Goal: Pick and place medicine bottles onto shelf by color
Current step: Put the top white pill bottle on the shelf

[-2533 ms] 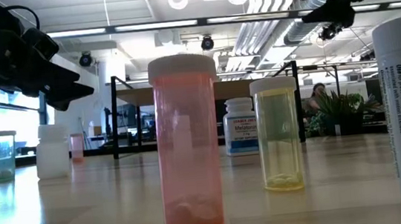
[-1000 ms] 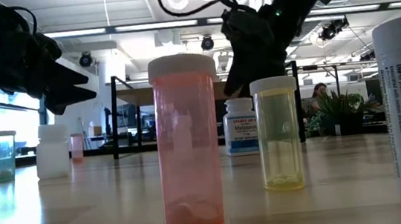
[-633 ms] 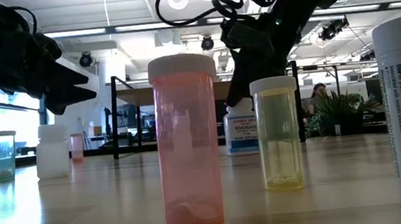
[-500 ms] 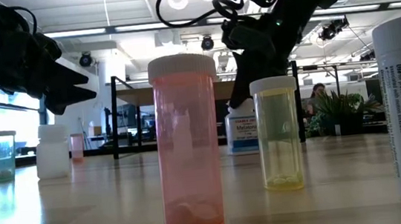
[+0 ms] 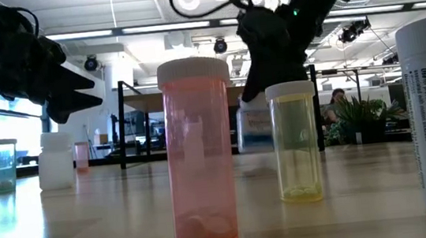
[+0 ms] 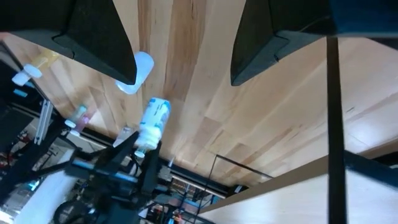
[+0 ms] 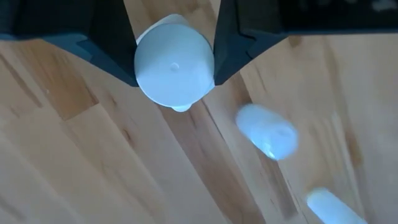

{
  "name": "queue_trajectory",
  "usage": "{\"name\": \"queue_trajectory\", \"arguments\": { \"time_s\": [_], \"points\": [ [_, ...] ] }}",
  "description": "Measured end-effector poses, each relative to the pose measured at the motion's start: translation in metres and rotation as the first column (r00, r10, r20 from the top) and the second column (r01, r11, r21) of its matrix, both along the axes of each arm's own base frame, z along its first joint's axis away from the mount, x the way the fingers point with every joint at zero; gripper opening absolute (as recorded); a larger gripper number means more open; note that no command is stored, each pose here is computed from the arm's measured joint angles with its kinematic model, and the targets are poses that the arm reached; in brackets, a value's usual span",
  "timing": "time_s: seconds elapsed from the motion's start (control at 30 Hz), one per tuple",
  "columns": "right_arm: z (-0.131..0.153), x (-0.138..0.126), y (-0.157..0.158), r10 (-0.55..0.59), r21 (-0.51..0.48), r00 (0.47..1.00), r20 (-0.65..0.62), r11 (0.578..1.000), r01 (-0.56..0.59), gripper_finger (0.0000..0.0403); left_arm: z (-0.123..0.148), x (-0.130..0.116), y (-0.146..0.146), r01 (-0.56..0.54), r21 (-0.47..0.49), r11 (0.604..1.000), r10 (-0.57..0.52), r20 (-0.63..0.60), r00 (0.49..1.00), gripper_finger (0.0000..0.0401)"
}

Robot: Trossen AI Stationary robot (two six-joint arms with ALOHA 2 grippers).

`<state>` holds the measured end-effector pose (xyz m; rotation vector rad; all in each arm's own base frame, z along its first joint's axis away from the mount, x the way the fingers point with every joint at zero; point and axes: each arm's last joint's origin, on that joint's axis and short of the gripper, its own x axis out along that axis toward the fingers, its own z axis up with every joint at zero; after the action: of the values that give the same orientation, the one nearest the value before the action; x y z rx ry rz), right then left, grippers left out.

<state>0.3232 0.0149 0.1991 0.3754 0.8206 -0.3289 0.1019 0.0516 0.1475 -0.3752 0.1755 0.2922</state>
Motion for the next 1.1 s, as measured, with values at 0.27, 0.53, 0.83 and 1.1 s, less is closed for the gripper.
{"name": "queue_trajectory", "arguments": {
  "time_s": [0.27,0.53,0.83,1.1],
  "points": [
    [0.05,0.01,-0.001,-0.002,-0.026,0.995,0.098,1.0,0.004,0.0157,0.0,0.0,0.0,-0.017,-0.006,1.0,0.017,0.001,1.0,0.0252],
    [0.111,0.017,-0.025,-0.04,-0.154,0.993,0.111,0.986,0.057,0.016,0.0,0.0,0.0,-0.021,-0.021,1.0,0.021,0.006,1.0,0.0252],
    [0.15,0.005,-0.086,-0.159,-0.223,0.984,0.085,0.959,0.174,0.016,0.0,0.0,0.0,-0.022,-0.023,0.999,0.022,0.007,1.0,0.0252],
    [0.159,-0.024,-0.155,-0.27,-0.238,0.963,0.005,0.935,0.264,0.016,0.0,0.0,0.0,-0.029,-0.057,0.998,0.03,0.015,0.999,0.0252]
  ]
}}
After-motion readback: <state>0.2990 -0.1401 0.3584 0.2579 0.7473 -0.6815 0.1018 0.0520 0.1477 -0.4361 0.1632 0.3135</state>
